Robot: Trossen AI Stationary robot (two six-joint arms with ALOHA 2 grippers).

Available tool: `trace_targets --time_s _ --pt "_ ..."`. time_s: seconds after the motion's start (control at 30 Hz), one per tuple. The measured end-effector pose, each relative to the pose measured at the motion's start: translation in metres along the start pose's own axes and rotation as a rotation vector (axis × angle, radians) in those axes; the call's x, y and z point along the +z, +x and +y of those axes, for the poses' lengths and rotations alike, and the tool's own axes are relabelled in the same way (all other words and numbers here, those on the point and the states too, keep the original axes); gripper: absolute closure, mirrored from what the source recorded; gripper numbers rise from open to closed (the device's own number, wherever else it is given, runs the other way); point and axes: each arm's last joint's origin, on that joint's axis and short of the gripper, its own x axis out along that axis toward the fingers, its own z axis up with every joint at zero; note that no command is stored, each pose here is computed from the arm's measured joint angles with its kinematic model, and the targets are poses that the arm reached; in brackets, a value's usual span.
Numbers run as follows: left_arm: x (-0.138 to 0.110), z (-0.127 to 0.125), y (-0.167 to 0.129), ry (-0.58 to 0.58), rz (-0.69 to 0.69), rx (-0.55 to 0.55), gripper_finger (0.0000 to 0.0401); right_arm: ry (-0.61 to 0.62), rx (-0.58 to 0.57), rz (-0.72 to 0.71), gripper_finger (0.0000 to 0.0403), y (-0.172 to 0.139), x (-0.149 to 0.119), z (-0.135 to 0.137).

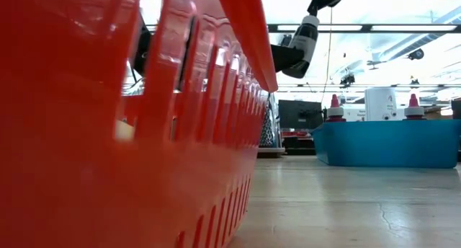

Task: Pick & Place Food Item
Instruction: Put the top black food coloring bottle into the blue bin

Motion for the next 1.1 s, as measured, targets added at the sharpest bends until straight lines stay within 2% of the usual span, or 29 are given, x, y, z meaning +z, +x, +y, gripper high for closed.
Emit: trace_targets --time_s 0.43,0.9,1.1 --pt "-0.001 0.000 0.000 -0.002 0.005 0.001 0.0338 0.028 0.028 0.102 0.0175 0.026 0.004 -0.008" --pt "-0.001 0.000 -0.001 -0.007 0.011 0.001 0.0338 0.015 0.054 0.127 0.0176 0.038 0.006 -0.008" --pt "-0.002 0.000 -0.001 -0.007 0.013 0.001 0.0338 0.015 0.054 0.123 0.0193 0.039 0.007 -0.008"
